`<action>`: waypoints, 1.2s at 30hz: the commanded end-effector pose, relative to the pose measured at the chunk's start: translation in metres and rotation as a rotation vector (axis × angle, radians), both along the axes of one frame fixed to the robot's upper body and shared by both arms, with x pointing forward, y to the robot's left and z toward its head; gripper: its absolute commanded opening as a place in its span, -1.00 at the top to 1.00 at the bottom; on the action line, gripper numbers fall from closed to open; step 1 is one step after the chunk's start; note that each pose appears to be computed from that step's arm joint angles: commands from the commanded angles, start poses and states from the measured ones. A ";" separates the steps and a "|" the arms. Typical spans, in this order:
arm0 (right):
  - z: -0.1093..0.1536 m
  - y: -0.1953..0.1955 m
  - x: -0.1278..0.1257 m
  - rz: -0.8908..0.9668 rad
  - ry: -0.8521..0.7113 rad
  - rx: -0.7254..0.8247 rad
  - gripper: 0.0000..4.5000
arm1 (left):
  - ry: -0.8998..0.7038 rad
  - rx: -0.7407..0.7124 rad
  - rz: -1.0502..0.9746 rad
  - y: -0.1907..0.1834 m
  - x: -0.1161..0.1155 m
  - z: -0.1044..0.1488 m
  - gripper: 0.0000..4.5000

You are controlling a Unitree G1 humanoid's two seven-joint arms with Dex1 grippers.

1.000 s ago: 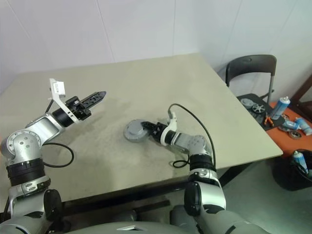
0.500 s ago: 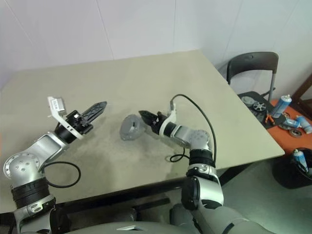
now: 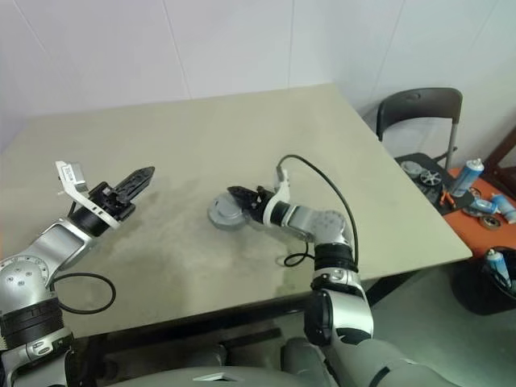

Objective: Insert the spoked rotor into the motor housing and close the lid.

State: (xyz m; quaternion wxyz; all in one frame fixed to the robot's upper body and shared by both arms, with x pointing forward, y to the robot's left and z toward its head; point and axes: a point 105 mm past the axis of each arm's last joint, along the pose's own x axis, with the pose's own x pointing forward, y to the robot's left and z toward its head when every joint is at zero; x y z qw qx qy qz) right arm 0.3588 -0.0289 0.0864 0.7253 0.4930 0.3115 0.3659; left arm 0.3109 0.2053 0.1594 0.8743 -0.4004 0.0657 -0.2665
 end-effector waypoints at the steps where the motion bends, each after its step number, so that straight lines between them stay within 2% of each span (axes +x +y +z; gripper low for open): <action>1: 0.043 -0.014 -0.007 0.059 -0.195 0.010 0.14 | -0.013 0.211 -0.176 -0.032 -0.008 -0.010 0.85; 4: 0.052 -0.033 -0.004 0.047 -0.248 -0.039 0.14 | 0.085 0.421 -0.304 -0.047 -0.004 -0.064 0.85; 6: 0.053 -0.042 -0.001 0.032 -0.260 -0.066 0.14 | 0.093 0.482 -0.378 -0.055 -0.002 -0.083 0.85; 10: 0.038 -0.045 -0.005 0.064 -0.265 -0.201 0.14 | 0.058 0.421 -0.400 -0.074 0.027 -0.079 0.85; 14: 0.006 -0.031 -0.032 0.213 -0.310 -0.396 0.14 | 0.021 0.418 -0.449 -0.097 0.037 -0.077 0.85; 17: 0.002 -0.026 -0.043 0.241 -0.336 -0.398 0.41 | -0.002 0.414 -0.473 -0.105 0.037 -0.074 0.85; 21: 0.003 -0.028 -0.037 0.202 -0.331 -0.394 0.99 | -0.004 0.395 -0.465 -0.099 0.037 -0.070 0.85; 26: 0.004 -0.033 -0.032 0.197 -0.334 -0.392 0.99 | 0.013 0.412 -0.435 -0.086 0.037 -0.073 0.85; 31: 0.019 -0.035 -0.032 0.230 -0.385 -0.351 0.99 | -0.002 0.400 -0.418 -0.078 0.037 -0.067 0.85; 34: 0.034 -0.035 -0.031 0.249 -0.500 -0.365 0.99 | -0.057 0.360 -0.409 -0.068 0.036 -0.049 0.85; 36: 0.038 -0.035 -0.023 0.230 -0.590 -0.439 0.99 | -0.113 0.359 -0.369 -0.057 0.037 -0.035 0.85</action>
